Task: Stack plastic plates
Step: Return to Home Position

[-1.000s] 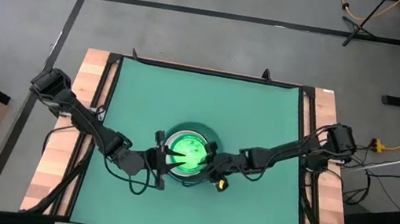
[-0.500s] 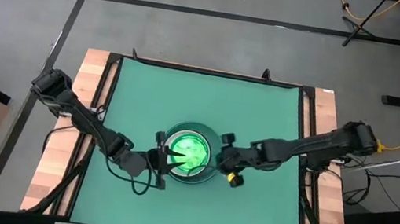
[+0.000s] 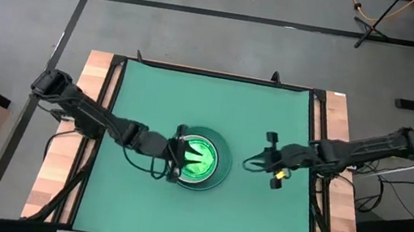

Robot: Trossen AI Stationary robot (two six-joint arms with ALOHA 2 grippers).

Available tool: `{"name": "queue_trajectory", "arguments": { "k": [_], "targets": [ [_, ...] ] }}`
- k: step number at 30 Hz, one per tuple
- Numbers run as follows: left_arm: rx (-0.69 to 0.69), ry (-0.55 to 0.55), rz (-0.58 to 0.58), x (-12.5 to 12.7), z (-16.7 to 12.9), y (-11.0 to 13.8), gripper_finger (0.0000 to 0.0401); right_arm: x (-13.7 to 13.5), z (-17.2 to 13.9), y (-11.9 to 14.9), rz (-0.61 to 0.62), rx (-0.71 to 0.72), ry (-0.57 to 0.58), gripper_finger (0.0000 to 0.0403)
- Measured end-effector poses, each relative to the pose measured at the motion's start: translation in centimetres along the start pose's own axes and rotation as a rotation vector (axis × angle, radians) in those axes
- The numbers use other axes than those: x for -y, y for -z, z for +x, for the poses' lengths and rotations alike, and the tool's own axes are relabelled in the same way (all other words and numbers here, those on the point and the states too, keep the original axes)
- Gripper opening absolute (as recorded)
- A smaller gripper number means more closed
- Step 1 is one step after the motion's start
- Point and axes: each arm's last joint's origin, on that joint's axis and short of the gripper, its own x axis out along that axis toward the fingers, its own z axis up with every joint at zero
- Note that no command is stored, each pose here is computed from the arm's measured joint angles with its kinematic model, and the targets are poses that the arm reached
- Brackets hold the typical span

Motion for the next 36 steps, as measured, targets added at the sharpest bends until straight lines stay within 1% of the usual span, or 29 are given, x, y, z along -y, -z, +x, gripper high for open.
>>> {"name": "queue_trajectory", "arguments": {
  "k": [2, 6, 9, 12, 14, 16, 18, 20, 22, 25, 28, 30, 33, 36],
  "targets": [
    [-0.002, 0.003, -0.004, -0.9, 0.0, -0.1, 0.0094, 0.0, -1.0, 0.7, 0.017, 0.049, -0.002, 0.0055],
    [-0.053, -0.048, -0.003, -2.5, -0.7, 0.1, 0.0094, 0.2, -2.8, 1.8, 0.042, 0.139, 0.009, 0.0053],
    [-0.026, -0.061, -0.023, -3.6, -1.6, 0.6, 0.0094, 0.3, -3.6, 2.4, 0.058, 0.220, 0.031, 0.0053],
    [0.034, -0.031, -0.053, -4.5, -2.9, 1.8, 0.0094, 0.6, -3.9, 2.9, 0.090, 0.299, 0.050, 0.0053],
    [0.072, -0.003, -0.083, -5.2, -3.8, 3.0, 0.0092, 0.8, -3.9, 3.4, 0.110, 0.322, 0.047, 0.0052],
    [0.116, -0.012, -0.129, -6.0, -4.5, 3.9, 0.0086, 1.0, -4.0, 3.8, 0.121, 0.343, 0.050, 0.0052],
    [0.132, -0.040, -0.167, -6.8, -5.4, 5.0, 0.0077, 1.3, -3.9, 4.2, 0.136, 0.366, 0.070, 0.0052],
    [0.146, -0.058, -0.208, -7.3, -6.1, 5.8, 0.0070, 1.8, -3.8, 4.5, 0.183, 0.395, 0.102, 0.0052],
    [0.143, -0.069, -0.238, -7.6, -6.6, 6.6, 0.0064, 2.2, -3.7, 4.8, 0.225, 0.420, 0.109, 0.0052],
    [0.143, -0.071, -0.254, -7.6, -7.4, 7.5, 0.0057, 2.5, -3.8, 5.2, 0.234, 0.492, 0.082, 0.0052],
    [0.144, -0.062, -0.264, -7.4, -8.0, 8.5, 0.0044, 2.7, -3.6, 5.9, 0.247, 0.533, 0.067, 0.0049],
    [0.147, -0.051, -0.269, -7.4, -8.5, 9.0, 0.0033, 2.9, -3.4, 6.4, 0.249, 0.539, 0.060, 0.0039],
    [0.172, -0.049, -0.273, -7.3, -9.3, 9.8, 0.0012, 3.1, -3.3, 6.9, 0.255, 0.538, 0.067, 0.0010],
    [0.217, -0.069, -0.298, -7.4, -10.6, 10.5, 0.0002, 3.2, -3.2, 7.4, 0.263, 0.537, 0.085, 0.0006]
  ]
}}
